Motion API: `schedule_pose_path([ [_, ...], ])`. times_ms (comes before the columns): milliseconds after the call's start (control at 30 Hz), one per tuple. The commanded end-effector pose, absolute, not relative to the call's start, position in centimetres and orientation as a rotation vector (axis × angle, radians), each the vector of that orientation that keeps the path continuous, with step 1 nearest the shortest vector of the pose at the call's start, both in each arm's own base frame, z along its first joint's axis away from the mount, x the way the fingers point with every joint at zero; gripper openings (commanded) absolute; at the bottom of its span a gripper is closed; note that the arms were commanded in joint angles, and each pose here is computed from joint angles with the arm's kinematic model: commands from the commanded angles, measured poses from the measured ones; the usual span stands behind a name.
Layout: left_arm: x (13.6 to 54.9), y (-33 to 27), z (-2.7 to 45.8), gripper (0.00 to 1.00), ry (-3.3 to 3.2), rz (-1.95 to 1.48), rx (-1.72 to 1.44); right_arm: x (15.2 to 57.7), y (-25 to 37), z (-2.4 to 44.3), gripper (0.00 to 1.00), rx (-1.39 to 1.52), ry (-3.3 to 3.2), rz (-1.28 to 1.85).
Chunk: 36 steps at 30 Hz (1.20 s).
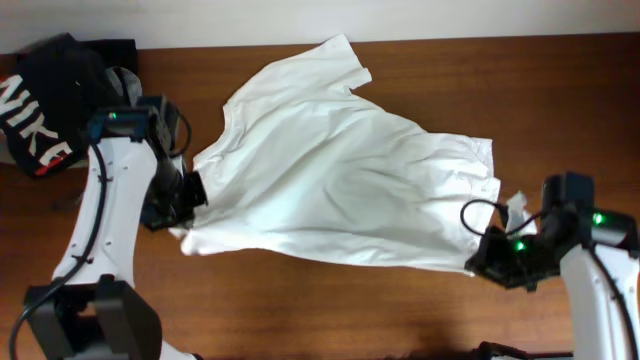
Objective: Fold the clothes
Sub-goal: 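Lift the T-shirt high with both grippers and swing it down flat, then lower the T-shirt onto the table and release with both grippers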
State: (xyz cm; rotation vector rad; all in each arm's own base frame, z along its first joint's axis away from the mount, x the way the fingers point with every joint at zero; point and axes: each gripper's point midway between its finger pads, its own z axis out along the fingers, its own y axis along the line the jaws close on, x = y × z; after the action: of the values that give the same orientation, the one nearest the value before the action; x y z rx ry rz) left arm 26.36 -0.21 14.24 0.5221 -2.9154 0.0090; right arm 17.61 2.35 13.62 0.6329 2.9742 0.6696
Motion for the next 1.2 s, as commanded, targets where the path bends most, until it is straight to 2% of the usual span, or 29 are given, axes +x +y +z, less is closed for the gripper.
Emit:
schedule_pose_path([
  [0, 24.4, -0.3, 16.6, 0.01, -2.966, 0.038, 0.648, 16.4, 1.1, 14.5, 0.04, 0.761, 2.906, 0.513],
  [167, 22.8, 0.0, 22.0, 0.01, -3.189, 0.106, 0.825, 13.1, 2.0, 16.2, 0.04, 0.779, 2.845, 0.497],
  [200, 22.4, -0.1, 22.3, 0.05, -3.195, 0.11, 0.823, 13.1, 2.0, 16.3, 0.05, 0.774, 2.834, 0.496],
  [233, 22.0, -0.2, 22.4, 0.24, -3.189, 0.107, 0.816, 13.2, 2.0, 16.3, 0.19, 0.78, 2.83, 0.496],
  [267, 21.5, -0.2, 22.3, 0.45, -3.173, 0.098, 0.807, 13.3, 2.0, 16.3, 0.5, 0.782, 2.828, 0.496],
  [300, 21.3, -0.2, 22.2, 0.76, -3.172, 0.094, 0.792, 13.7, 1.9, 16.4, 0.8, 0.8, 2.809, 0.496],
  [333, 21.5, -0.2, 22.3, 0.95, -3.179, 0.097, 0.793, 14.3, 1.8, 16.5, 0.96, 0.816, 2.779, 0.504],
  [367, 22.0, -0.2, 22.3, 0.99, -3.197, 0.107, 0.798, 15.1, 1.9, 16.8, 0.99, 0.803, 2.75, 0.529],
  [533, 23.7, -0.2, 22.7, 0.99, -3.262, 0.14, 0.812, 18.1, 1.3, 16.8, 0.99, 0.759, 2.694, 0.547],
  [733, 27.8, -0.1, 23.0, 0.97, -3.391, 0.183, 0.793, 22.3, 0.0, 13.3, 0.99, 0.738, 2.793, 0.554],
  [767, 28.7, -0.1, 22.7, 0.94, -3.397, 0.185, 0.794, 22.9, -0.1, 12.7, 0.99, 0.746, 2.808, 0.557],
  [867, 30.5, 0.0, 20.7, 0.93, -3.357, 0.163, 0.771, 24.5, -0.6, 10.7, 0.99, 0.765, 2.838, 0.564],
  [900, 31.2, 0.0, 19.5, 0.9, -3.332, 0.15, 0.761, 24.9, -0.7, 10.3, 0.99, 0.767, 2.842, 0.566],
  [967, 33.3, -0.1, 16.9, 0.75, -3.308, 0.134, 0.692, 26.2, -1.1, 9.1, 0.99, 0.766, 2.84, 0.566],
  [1000, 34.6, -0.4, 15.3, 0.56, -3.305, 0.136, 0.622, 26.8, -1.2, 8.6, 0.94, 0.764, 2.836, 0.571],
  [1067, 36.4, -1.3, 12.8, 0.37, -3.307, 0.151, 0.496, 27.7, -1.2, 7.9, 0.62, 0.759, 2.831, 0.595],
  [1100, 37.4, -2.4, 11.2, 0.26, -3.3, 0.195, 0.408, 28.3, -0.9, 7.2, 0.41, 0.758, 2.832, 0.636],
  [1133, 38.5, -3.9, 9.0, 0.21, -3.284, 0.256, 0.317, 28.6, -0.8, 6.7, 0.27, 0.759, 2.834, 0.652],
  [1167, 39.1, -4.9, 7.5, 0.17, -3.271, 0.284, 0.279, 28.9, -0.8, 6.2, 0.19, 0.759, 2.838, 0.657],
])
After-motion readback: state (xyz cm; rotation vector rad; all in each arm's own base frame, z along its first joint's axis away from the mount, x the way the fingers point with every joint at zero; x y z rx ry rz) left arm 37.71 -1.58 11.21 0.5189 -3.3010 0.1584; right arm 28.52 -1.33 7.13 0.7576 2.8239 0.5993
